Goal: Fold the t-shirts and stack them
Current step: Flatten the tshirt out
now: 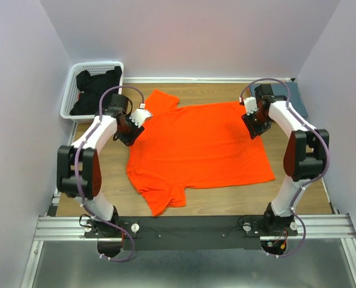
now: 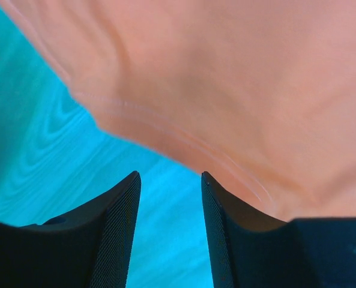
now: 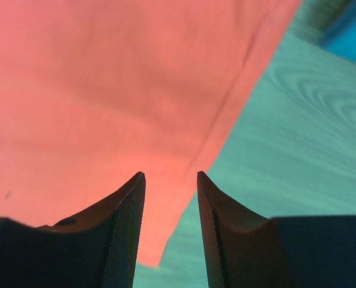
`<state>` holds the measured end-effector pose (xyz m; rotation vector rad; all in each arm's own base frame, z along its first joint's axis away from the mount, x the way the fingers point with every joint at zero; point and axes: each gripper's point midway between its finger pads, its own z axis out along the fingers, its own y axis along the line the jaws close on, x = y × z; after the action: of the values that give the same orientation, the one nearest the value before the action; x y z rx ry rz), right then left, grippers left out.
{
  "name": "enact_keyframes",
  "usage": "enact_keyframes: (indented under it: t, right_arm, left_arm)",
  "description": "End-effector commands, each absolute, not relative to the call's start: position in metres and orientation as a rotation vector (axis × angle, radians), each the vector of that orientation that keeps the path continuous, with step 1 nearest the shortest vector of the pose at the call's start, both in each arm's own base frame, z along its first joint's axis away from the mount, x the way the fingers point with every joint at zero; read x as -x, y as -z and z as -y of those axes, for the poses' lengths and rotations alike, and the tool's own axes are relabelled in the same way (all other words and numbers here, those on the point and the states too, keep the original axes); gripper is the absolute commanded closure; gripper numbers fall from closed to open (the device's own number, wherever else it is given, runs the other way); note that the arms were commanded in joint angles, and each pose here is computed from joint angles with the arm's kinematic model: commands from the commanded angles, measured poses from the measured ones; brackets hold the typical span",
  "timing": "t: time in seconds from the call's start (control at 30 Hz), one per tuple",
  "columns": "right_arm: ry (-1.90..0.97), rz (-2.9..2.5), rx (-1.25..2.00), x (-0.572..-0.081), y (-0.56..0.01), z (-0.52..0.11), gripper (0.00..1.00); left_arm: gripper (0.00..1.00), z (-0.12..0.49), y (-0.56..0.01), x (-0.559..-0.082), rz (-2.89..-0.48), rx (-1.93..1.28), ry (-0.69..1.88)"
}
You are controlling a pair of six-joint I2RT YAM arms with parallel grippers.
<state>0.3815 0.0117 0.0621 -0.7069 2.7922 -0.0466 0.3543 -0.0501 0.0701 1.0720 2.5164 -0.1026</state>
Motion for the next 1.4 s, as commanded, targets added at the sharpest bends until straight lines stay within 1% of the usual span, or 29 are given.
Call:
enact_keyframes:
  t: [0.0,0.1,0.23,0.37,0.47,0.6,0.63,0.77,0.87,0.93,0.97,1.0,1.07,1.1,1.13,1.17,1.2,1.23,1.27,1.3,1.33,1.37]
  right_arm:
    - [-0.008,-2.797,0.776,-0.345,-0.088,-0.013,0.53]
    - [-0.004,-2.857,0.833,-0.317,-0.076,-0.007,0.56]
    - [-0.032,-2.931,0.884,-0.293,-0.055,-0.005,0.58]
    - [-0.060,-2.963,0.876,-0.287,-0.039,-0.007,0.59]
    - [-0.033,-2.988,0.889,-0.279,-0.025,-0.003,0.59]
    - [-0.028,-3.029,0.909,-0.256,-0.010,0.002,0.60]
    - [-0.042,-3.058,0.919,-0.243,-0.004,0.002,0.60]
    - [-0.081,-3.072,0.927,-0.218,-0.003,0.000,0.60]
    - [-0.111,-3.051,0.925,-0.213,-0.013,-0.004,0.60]
    - [-0.213,-3.035,0.919,-0.210,-0.026,-0.015,0.59]
    - [-0.242,-2.968,0.909,-0.226,-0.043,-0.022,0.55]
    - [-0.315,-2.946,0.889,-0.228,-0.055,-0.031,0.52]
    - [-0.318,-2.868,0.841,-0.252,-0.078,-0.038,0.47]
    - [-0.284,-2.787,0.813,-0.280,-0.100,-0.040,0.45]
    - [-0.265,-2.754,0.799,-0.294,-0.109,-0.040,0.44]
    - [-0.253,-2.750,0.772,-0.309,-0.111,-0.037,0.42]
    - [-0.226,-2.682,0.736,-0.340,-0.132,-0.037,0.42]
    - [-0.214,-2.665,0.715,-0.355,-0.137,-0.035,0.42]
    - [-0.214,-2.682,0.692,-0.374,-0.128,-0.034,0.43]
    - [-0.171,-2.627,0.651,-0.401,-0.147,-0.031,0.44]
    - [-0.157,-2.608,0.631,-0.418,-0.151,-0.031,0.47]
    - [-0.144,-2.600,0.612,-0.433,-0.149,-0.030,0.47]
  left_arm:
    - [0.47,0.071,-0.114,-0.320,-2.391,-1.238,0.217]
    - [0.47,0.068,-0.099,-0.281,-2.415,-1.370,0.208]
    - [0.49,0.064,-0.084,-0.272,-2.439,-1.374,0.171]
    - [0.51,0.065,-0.065,-0.272,-2.474,-1.359,0.184]
    - [0.53,0.055,-0.042,-0.262,-2.539,-1.370,0.154]
    - [0.53,0.042,-0.021,-0.239,-2.602,-1.405,0.117]
    - [0.53,0.038,-0.015,-0.229,-2.624,-1.419,0.114]
    - [0.55,0.030,-0.015,-0.215,-2.642,-1.433,0.104]
    - [0.56,0.027,-0.018,-0.210,-2.645,-1.444,0.095]
    - [0.56,0.028,-0.024,-0.213,-2.630,-1.450,0.093]
    - [0.56,0.031,-0.035,-0.221,-2.603,-1.446,0.094]
    - [0.55,0.034,-0.044,-0.229,-2.580,-1.439,0.092]
    - [0.51,0.049,-0.078,-0.259,-2.489,-1.404,0.118]
    - [0.49,0.056,-0.091,-0.270,-2.452,-1.389,0.140]
    - [0.48,0.070,-0.124,-0.297,-2.354,-1.350,0.158]
    - [0.46,0.078,-0.132,-0.308,-2.337,-1.341,0.193]
    - [0.45,0.085,-0.144,-0.320,-2.304,-1.322,0.216]
    - [0.43,0.097,-0.165,-0.347,-2.235,-1.283,0.230]
    - [0.42,0.103,-0.175,-0.360,-2.205,-1.258,0.240]
    - [0.42,0.113,-0.190,-0.382,-2.175,-1.207,0.266]
    - [0.41,0.119,-0.201,-0.399,-2.130,-1.169,0.260]
    - [0.41,0.123,-0.206,-0.412,-2.109,-1.137,0.261]
